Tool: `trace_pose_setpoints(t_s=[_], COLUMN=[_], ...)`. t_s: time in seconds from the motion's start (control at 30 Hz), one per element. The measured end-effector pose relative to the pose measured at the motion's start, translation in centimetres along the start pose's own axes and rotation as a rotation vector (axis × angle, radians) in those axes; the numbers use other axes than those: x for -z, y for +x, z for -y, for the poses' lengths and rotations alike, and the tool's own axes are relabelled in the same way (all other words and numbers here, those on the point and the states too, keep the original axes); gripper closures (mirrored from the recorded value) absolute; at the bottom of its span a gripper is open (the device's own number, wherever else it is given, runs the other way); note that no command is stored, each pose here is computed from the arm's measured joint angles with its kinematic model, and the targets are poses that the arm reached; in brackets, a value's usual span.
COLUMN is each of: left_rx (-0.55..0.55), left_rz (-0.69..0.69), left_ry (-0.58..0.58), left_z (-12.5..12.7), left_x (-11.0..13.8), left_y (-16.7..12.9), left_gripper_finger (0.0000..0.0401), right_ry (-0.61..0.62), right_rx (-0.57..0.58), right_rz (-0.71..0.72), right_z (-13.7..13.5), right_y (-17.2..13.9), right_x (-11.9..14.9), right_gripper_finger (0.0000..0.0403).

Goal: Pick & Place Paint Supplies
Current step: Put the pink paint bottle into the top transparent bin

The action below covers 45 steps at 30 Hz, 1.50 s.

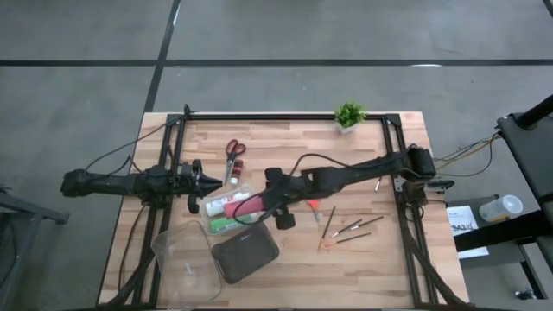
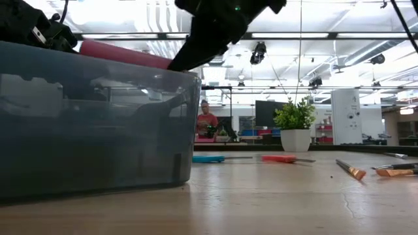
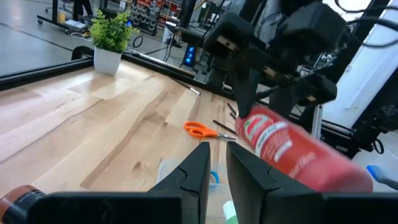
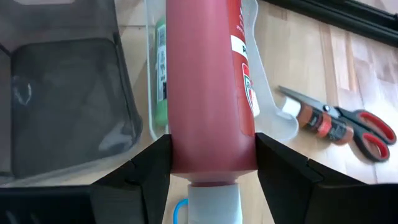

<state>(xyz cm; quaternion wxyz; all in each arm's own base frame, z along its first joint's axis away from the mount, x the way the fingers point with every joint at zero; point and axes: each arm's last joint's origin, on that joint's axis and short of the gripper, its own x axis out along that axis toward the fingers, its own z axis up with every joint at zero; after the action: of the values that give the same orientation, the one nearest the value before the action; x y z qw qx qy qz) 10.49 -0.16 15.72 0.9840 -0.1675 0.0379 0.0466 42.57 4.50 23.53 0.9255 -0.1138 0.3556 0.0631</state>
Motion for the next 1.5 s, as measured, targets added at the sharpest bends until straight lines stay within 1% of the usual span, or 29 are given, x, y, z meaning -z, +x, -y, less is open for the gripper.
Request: trace_pose_setpoints(t_s=[0.37, 0.7, 0.83, 1.03, 1.5], left_rx=[-0.001, -0.004, -0.004, -0.004, -0.004], left_rz=[-0.003, -0.012, -0.013, -0.012, -0.012], left_ry=[0.000, 0.002, 0.002, 0.002, 0.002], left_z=[0.0, 0.0, 0.0, 0.0, 0.0], left_x=[0.0, 0.1, 0.1, 0.1, 0.1], left_y=[0.0, 0.1, 0.1, 0.1, 0.1], left_gripper_finger=[0.0339, 0.0339, 0.0339, 0.0339, 0.0339], right_ry=[-0.084, -0.137, -0.150, -0.147, -0.117], right_rx=[-0.030, -0.040, -0.042, -0.052, -0.046], right_rz=[-0.113, -0.179, -0.175, -0.216, -0.208], right_z=[-0.3, 0.0, 0.0, -0.1, -0.1], right_y=[5.0, 7.7, 8.1, 8.6, 8.7], right_x=[-1.5, -3.4, -3.9, -3.2, -3.2], right_gripper_finger=[0.0206, 0.0206, 0.0206, 0.0206, 0.0206])
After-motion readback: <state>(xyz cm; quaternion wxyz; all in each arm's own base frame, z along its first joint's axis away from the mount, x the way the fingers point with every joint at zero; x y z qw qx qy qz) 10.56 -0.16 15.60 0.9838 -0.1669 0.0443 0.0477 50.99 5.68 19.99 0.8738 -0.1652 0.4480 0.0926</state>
